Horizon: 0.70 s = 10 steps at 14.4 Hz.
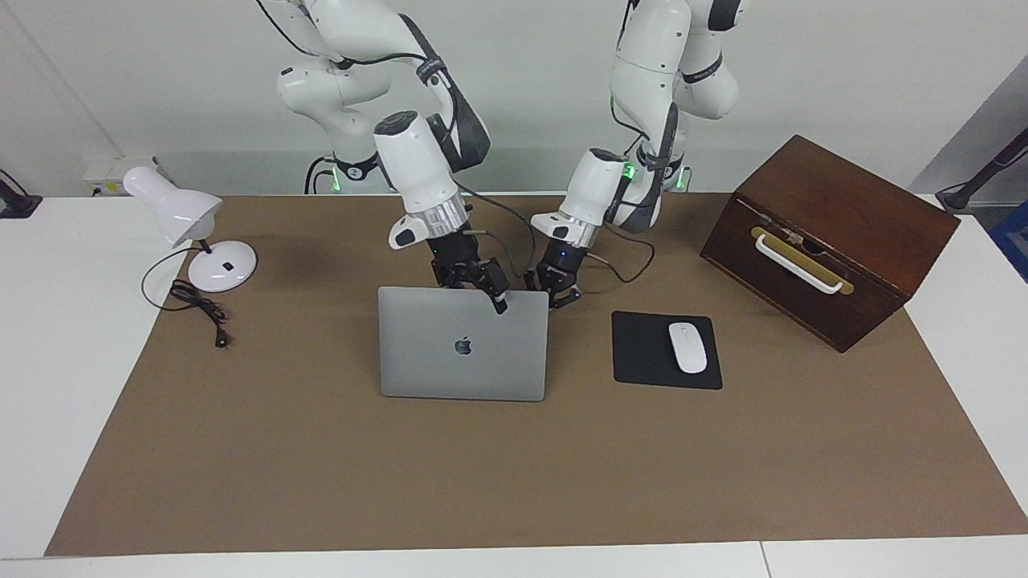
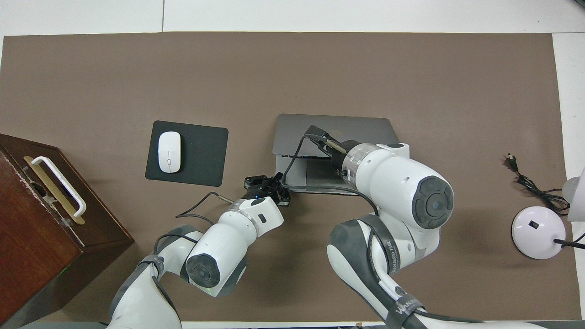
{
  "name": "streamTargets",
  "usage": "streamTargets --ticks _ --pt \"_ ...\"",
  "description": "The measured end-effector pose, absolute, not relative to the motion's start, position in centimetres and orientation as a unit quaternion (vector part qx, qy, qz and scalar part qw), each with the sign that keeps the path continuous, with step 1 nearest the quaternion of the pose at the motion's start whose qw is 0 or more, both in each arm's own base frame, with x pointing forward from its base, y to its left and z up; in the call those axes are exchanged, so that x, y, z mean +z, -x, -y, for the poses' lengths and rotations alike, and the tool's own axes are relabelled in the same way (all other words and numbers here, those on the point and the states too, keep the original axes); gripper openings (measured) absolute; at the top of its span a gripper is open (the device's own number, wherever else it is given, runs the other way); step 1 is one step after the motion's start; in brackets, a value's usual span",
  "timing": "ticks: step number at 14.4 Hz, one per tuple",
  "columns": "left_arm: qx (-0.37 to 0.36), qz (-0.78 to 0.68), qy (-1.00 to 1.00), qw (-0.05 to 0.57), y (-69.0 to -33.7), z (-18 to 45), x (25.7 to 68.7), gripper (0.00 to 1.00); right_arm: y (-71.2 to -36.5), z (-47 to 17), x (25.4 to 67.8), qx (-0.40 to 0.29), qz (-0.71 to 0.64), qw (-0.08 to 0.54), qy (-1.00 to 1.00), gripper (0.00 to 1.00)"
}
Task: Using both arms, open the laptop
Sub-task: 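Lift the laptop lid upward and away with the right gripper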
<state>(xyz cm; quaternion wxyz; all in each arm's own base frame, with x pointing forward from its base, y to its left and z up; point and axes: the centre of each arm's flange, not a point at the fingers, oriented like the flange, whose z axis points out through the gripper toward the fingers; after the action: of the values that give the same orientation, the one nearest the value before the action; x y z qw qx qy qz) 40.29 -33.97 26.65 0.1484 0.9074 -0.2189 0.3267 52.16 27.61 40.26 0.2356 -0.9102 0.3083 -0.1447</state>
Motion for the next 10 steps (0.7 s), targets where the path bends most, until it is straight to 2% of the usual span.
streamTargets --ticks 10 --pt "0.328 0.22 -0.907 0.149 -40.4 34.1 26.6 0.01 -55.8 -27.0 43.3 -0.145 -0.285 0.212 0.923 1.0"
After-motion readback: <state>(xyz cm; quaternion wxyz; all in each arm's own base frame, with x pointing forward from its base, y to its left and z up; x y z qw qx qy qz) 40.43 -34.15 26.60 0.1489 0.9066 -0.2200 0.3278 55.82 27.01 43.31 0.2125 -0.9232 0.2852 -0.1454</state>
